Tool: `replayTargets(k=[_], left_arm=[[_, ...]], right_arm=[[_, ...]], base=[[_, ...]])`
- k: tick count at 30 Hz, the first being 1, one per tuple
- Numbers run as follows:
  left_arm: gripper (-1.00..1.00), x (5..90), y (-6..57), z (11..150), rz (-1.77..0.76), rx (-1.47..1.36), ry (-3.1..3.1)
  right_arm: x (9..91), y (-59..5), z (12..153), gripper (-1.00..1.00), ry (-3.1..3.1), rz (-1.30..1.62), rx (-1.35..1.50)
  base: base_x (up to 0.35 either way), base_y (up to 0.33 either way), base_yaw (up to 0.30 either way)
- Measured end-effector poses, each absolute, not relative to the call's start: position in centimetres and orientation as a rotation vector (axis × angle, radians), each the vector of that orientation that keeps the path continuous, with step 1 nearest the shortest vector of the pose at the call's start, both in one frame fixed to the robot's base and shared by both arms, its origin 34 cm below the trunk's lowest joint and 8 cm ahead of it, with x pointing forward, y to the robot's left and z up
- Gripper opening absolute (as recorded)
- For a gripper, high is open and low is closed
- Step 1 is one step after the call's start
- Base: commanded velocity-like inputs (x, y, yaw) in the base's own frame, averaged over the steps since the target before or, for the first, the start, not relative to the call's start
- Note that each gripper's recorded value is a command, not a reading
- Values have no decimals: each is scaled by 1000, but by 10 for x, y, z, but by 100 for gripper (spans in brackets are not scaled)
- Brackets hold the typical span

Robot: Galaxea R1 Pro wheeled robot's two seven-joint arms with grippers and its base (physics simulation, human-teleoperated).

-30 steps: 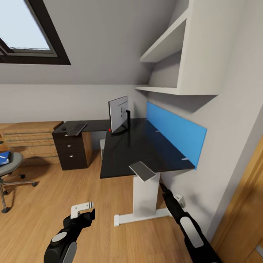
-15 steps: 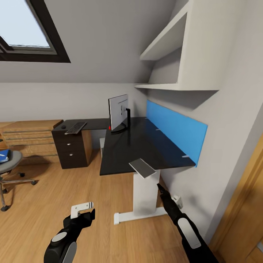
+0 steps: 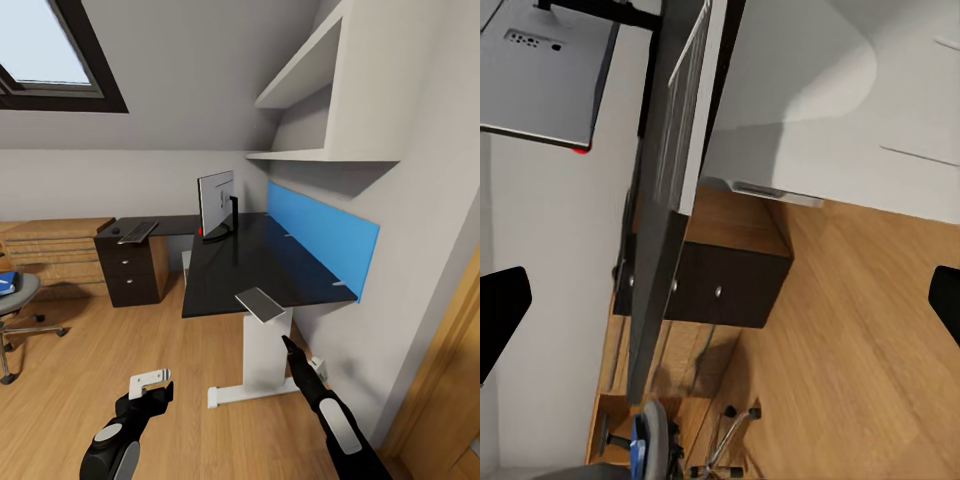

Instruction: In the bedroom, organize the workspace by keeping the computer under the desk, ensuring the monitor is on the desk, placing the keyboard on the desk next to the monitor, placing the mouse on the desk next to the keyboard, moving the folder from the swivel chair onto the desk next to the mouse, stacking the notebook on top of the folder with the pen on top of the notebook, and positioning the swivel chair next to the desk.

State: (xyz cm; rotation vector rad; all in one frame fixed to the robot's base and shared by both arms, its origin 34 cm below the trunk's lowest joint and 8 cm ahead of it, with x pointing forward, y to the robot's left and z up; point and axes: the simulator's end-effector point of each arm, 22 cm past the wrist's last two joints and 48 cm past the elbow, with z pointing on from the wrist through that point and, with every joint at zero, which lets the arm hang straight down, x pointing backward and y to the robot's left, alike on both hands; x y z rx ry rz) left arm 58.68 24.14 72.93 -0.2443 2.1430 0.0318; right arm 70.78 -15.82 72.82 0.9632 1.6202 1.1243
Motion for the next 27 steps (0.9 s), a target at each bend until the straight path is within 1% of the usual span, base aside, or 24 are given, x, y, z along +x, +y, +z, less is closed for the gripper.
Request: replayTargets(k=[9, 16, 27], left_arm=[[100, 586, 242, 728, 33, -243, 2146], [100, 586, 243, 728, 37, -243, 2147], [100, 586, 243, 726, 38, -242, 2150]], right_arm=[[707, -157, 729, 100, 1617, 1139, 973], [707, -157, 729, 100, 1615, 1138, 974], [708, -159, 729, 100, 1615, 1136, 976]], base=[[229, 91, 0], [279, 14, 0], [157, 1, 0]])
